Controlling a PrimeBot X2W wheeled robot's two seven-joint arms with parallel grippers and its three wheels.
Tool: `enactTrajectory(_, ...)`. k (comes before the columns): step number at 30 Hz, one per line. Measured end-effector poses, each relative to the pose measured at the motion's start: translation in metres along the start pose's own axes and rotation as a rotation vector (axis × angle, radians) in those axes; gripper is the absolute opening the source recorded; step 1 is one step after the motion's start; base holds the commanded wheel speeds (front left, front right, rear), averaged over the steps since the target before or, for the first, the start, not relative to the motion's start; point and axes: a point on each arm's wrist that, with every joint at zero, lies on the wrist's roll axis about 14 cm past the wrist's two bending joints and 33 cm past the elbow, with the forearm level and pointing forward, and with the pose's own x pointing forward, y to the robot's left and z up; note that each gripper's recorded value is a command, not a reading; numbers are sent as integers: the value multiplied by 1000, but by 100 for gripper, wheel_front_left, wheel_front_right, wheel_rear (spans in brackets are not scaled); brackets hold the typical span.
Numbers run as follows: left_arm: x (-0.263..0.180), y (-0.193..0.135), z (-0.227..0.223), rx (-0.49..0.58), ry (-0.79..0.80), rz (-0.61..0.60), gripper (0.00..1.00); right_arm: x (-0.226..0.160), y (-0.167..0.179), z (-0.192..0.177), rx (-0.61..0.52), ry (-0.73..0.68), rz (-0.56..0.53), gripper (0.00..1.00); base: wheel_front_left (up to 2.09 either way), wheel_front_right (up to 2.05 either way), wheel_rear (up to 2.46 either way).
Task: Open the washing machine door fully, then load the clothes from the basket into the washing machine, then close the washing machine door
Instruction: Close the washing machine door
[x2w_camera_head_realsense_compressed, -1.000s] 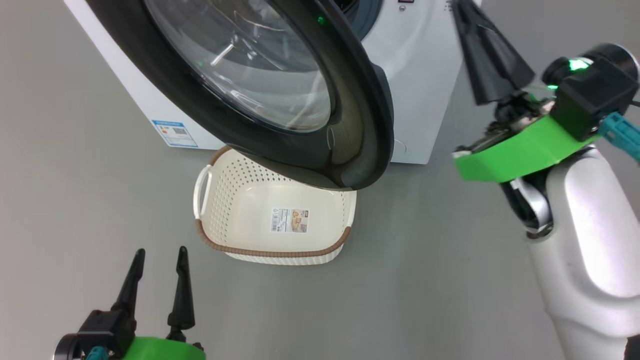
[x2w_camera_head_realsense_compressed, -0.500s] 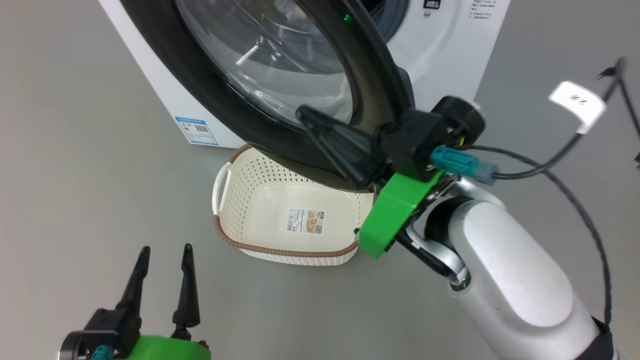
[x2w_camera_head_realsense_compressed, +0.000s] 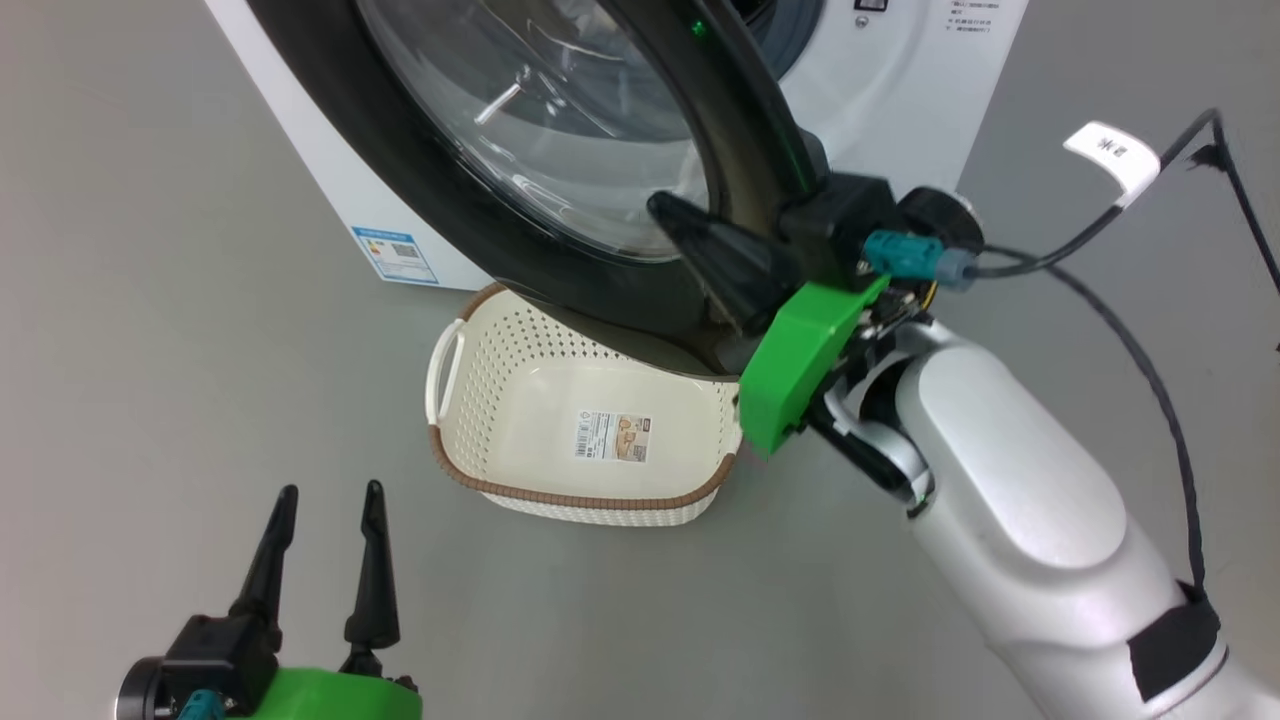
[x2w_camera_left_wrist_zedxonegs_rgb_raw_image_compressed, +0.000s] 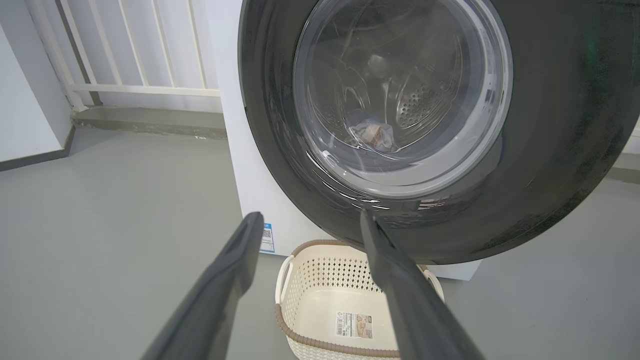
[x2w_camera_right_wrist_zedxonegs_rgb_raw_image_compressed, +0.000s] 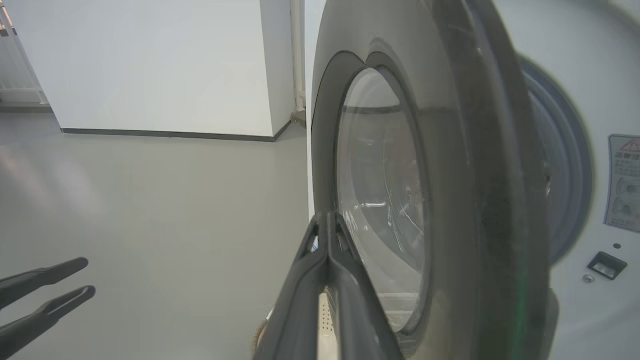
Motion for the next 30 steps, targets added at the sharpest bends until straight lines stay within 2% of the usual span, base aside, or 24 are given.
enactTrajectory(8,4,-3,-6,6,15,-11,100,8,-36,0,-1,-7,-79,0,0,0,0)
enactTrajectory(22,23,-11,-13,14,29,-33,100,25,-66,-10,-1,-7,-108,0,0,0,0)
enactTrajectory(30,34,-13,-18,20,37,-34,100,35,-101,-11,-33,-14,-157,0,0,0,0)
